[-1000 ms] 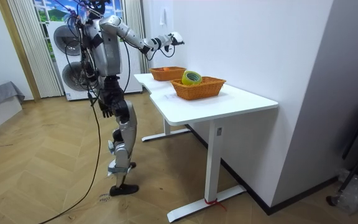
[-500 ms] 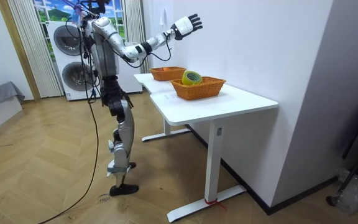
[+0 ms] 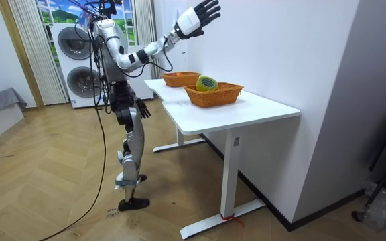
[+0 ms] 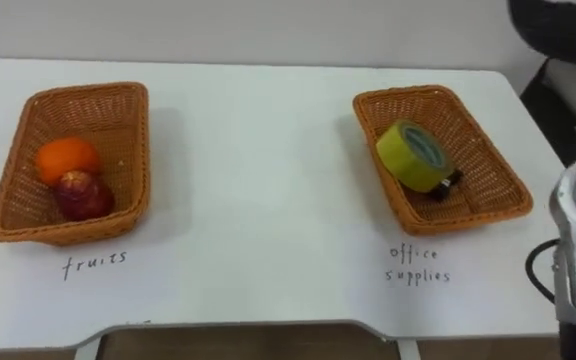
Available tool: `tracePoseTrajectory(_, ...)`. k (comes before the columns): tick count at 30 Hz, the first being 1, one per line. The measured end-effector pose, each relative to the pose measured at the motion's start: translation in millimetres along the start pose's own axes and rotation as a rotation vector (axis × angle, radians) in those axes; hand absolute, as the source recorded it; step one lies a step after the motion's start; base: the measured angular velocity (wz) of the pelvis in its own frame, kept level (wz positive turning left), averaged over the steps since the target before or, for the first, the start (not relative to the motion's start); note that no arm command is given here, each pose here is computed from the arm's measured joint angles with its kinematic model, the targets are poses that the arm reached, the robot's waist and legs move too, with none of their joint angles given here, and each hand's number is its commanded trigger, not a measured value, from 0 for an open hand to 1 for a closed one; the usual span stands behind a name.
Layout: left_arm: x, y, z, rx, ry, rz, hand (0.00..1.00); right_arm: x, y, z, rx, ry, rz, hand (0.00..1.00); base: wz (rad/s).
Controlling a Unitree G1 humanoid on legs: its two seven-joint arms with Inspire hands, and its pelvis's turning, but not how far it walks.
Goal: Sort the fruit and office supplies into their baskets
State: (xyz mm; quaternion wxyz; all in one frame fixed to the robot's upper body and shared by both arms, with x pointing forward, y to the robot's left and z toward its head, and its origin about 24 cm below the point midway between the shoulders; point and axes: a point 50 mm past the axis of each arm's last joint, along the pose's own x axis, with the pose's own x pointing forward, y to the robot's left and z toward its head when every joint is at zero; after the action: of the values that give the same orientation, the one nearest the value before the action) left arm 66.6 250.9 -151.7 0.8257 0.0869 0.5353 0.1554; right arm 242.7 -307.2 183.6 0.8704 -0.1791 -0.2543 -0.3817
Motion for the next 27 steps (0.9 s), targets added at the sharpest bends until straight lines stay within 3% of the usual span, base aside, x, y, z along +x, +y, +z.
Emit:
tracePoseTrajectory(10,-3.6,5.3,-20.5,-0.048,0.058,0.035,0.00,-15.9,-63.8,-17.4,-0.107,0.020,-0.372,0.00,-0.19)
tracePoseTrajectory(16,-6.9,11.5,-31.3,-0.085,0.089,0.092,0.00,-64.7,-108.9,-61.7,-0.179,0.257,-0.580,0.00,-0.02)
tracePoseTrajectory(22,-6.5,22.1,-28.1,-0.143,0.067,0.152,0.00,-100.2,-153.7,-104.5,-0.169,0.528,-0.909,0.00,0.00)
tracePoseTrajectory(25,-7.2,26.7,-25.9,-0.167,0.044,0.171,0.00,-135.9,-175.1,-129.5,-0.251,0.706,-1.036,0.00,0.00)
tracePoseTrajectory(27,-8.2,28.6,-28.8,-0.177,0.050,0.180,0.00,-180.1,-191.7,-145.6,-0.338,0.882,-1.102,0.00,0.00)
